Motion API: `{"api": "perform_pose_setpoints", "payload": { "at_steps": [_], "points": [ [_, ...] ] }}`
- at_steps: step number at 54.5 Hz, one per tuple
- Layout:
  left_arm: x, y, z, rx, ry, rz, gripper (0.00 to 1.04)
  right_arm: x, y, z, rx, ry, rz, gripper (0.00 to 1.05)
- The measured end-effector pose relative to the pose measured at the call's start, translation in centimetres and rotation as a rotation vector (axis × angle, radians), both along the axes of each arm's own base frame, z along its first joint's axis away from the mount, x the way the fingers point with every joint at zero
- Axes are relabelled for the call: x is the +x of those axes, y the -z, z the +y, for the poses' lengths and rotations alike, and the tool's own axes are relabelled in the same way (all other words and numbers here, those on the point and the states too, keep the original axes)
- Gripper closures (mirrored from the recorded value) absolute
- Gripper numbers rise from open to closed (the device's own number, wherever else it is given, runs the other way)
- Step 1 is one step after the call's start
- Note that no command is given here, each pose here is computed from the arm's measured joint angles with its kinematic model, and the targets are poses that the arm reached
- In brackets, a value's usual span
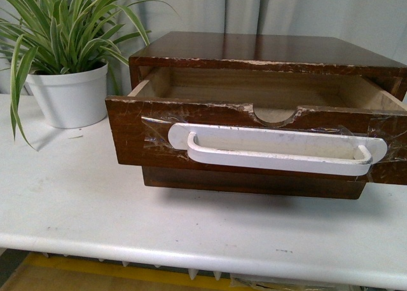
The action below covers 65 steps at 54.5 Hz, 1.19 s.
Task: Open drawer
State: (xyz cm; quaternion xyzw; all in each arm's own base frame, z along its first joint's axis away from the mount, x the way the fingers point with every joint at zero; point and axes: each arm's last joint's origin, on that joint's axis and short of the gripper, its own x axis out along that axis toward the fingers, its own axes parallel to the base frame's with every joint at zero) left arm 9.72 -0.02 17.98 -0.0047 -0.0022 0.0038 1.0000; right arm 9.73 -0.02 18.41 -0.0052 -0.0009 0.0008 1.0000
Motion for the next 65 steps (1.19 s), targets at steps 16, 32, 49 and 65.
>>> {"api": "perform_pose_setpoints", "payload": {
  "at_steps": [16, 32, 49, 65],
  "points": [
    [0.0, 1.4, 0.0, 0.002, 0.011, 0.004, 0.96, 0.0, 0.8, 0.0, 0.0, 0.003, 0.006, 0.98],
    [0.0, 1.4, 0.0, 0.002, 0.011, 0.003, 1.01, 0.0, 1.9, 0.0, 0.0, 0.003, 0.002, 1.03],
    [0.0, 1.4, 0.0, 0.002, 0.011, 0.003, 1.01, 0.0, 1.9, 0.0, 0.0, 0.003, 0.002, 1.03],
    [0.0, 1.4, 0.0, 0.002, 0.011, 0.003, 0.45, 0.0, 1.9, 0.0, 0.0, 0.003, 0.002, 0.49]
  ]
}}
